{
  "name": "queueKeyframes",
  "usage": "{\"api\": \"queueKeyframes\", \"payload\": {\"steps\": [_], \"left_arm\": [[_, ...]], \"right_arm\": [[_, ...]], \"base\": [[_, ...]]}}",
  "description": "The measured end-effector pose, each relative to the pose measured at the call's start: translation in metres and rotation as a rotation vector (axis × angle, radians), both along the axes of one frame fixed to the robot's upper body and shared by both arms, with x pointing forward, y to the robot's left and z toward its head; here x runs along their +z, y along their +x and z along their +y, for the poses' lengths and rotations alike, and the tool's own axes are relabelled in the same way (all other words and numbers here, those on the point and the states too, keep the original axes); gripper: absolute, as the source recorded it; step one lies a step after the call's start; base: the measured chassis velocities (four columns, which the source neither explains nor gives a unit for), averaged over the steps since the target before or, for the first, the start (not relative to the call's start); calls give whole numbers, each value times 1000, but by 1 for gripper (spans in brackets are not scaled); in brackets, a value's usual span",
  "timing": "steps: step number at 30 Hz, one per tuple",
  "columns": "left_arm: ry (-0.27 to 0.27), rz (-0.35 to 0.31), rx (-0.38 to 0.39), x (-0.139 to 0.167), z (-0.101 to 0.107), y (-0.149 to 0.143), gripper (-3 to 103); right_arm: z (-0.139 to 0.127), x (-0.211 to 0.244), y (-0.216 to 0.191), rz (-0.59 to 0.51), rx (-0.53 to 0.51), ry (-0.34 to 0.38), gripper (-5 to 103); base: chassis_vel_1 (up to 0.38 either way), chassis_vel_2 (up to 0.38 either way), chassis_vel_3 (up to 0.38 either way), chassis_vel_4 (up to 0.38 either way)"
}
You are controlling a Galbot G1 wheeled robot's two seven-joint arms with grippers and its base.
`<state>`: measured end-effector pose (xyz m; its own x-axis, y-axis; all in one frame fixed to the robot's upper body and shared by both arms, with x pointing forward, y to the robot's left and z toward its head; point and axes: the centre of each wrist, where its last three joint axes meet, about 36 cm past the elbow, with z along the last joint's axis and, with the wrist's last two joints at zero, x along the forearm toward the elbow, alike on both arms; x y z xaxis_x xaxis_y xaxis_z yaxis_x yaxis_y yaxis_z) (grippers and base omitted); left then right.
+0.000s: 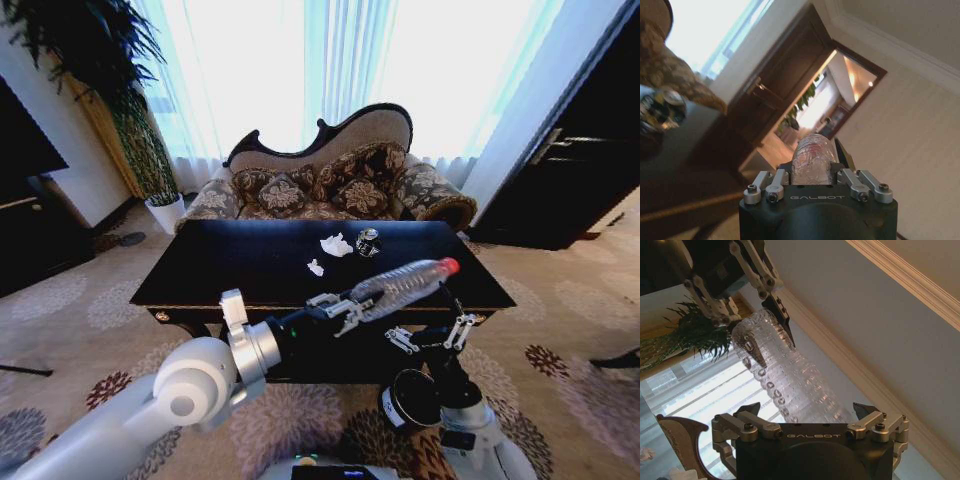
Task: Move to the front of the table and place the trash on the table into the trash bin.
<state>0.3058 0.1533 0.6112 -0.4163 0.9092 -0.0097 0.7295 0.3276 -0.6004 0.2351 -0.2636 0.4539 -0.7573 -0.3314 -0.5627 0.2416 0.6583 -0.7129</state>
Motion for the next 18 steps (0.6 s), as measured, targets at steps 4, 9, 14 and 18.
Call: {"api": "queueKeyframes", "payload": {"steps": [4, 9, 14, 18], "left_arm": [[5, 32, -27, -7, -5, -5, 36], [11, 74, -19, -18, -4, -10, 36], [12, 88, -4, -21, 0, -11, 36], [11, 95, 15, -19, 7, -9, 36]], "right_arm": [[1, 0, -1, 4, -5, 7, 100], [1, -2, -1, 8, -8, 10, 99], [3, -3, 0, 12, -2, 11, 84], [4, -4, -1, 16, 1, 13, 68]], "base": [[0, 0, 0, 0], [0, 0, 0, 0], [0, 0, 0, 0], [0, 0, 0, 0]]}}
